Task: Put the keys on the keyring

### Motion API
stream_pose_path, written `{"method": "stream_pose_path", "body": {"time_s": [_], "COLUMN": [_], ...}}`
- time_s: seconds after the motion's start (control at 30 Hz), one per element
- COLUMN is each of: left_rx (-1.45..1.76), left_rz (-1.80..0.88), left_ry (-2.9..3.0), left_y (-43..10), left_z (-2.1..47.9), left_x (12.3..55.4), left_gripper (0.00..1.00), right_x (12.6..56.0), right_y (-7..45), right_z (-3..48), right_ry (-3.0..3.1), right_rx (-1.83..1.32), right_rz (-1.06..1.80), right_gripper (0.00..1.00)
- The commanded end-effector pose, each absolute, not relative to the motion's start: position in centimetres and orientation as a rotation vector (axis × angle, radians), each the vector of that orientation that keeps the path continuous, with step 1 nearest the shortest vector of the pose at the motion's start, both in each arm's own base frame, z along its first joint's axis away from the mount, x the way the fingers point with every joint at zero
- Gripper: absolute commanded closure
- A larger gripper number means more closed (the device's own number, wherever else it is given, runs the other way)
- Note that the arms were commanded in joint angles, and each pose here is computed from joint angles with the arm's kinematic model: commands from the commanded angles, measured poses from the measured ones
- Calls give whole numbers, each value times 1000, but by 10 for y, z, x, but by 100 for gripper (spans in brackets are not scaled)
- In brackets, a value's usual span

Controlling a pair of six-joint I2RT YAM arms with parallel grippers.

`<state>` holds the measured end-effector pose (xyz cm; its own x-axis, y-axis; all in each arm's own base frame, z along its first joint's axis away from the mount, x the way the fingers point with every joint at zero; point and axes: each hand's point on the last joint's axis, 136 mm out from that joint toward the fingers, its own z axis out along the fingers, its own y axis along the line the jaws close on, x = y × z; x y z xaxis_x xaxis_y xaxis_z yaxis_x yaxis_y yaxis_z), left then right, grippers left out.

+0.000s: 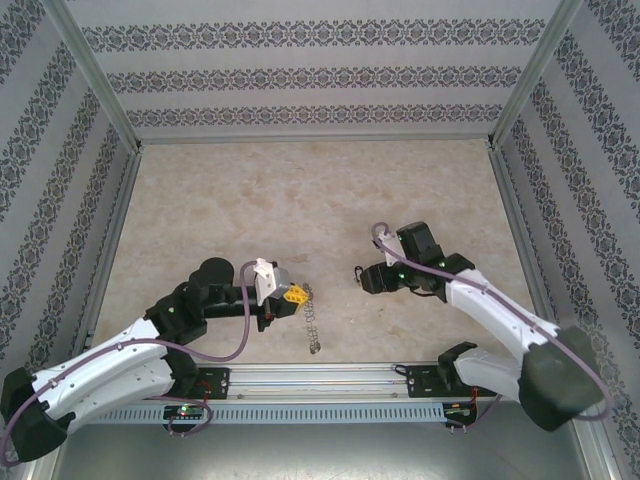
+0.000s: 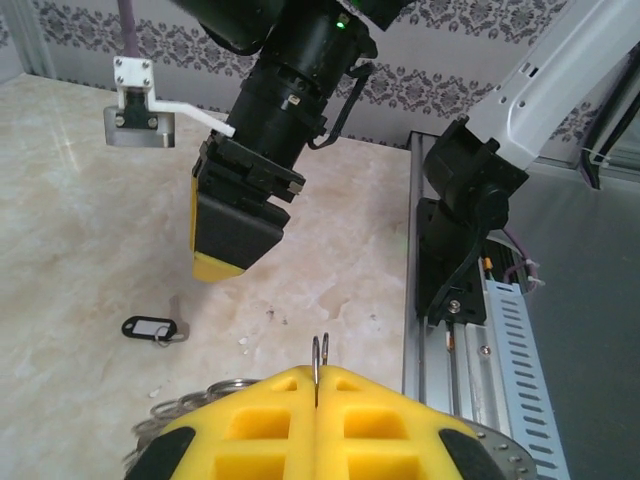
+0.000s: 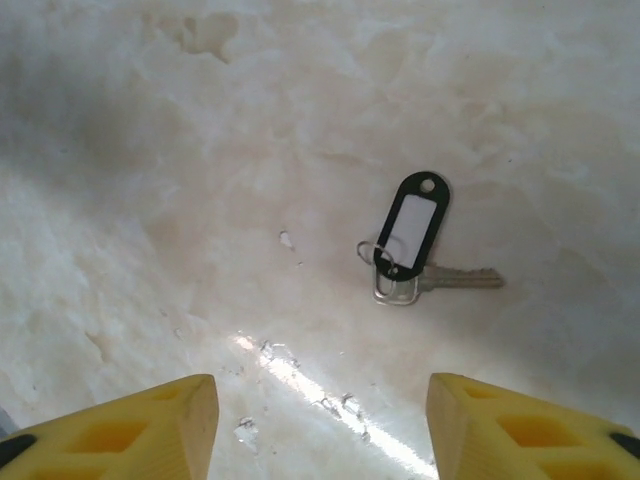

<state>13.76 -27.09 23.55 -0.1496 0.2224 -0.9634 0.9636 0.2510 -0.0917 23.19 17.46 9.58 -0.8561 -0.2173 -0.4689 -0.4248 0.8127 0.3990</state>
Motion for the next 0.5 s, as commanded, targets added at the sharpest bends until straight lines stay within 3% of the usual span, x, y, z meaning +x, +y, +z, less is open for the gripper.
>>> {"method": "stream_pose_path", "body": {"time_s": [0.0,0.17,0.47], "left_rx": [1088,1042,1024], "left_rz": [-985,-971,-967], "left_ry": [1540,1552,1523], "left_y": [-267,-262,-257], "left_z": [253,248,251], "left_x": [136,139,137], "left_gripper": [100,100,100], "right_x": [246,254,242], "right_y": [189,189,202], "right_z": [112,97,84], "right_ry": [2552,2644,2661], "right_rx": [-574,-652,-1140], "right_rz": [761,661,558], "right_gripper": [45,47,52]}}
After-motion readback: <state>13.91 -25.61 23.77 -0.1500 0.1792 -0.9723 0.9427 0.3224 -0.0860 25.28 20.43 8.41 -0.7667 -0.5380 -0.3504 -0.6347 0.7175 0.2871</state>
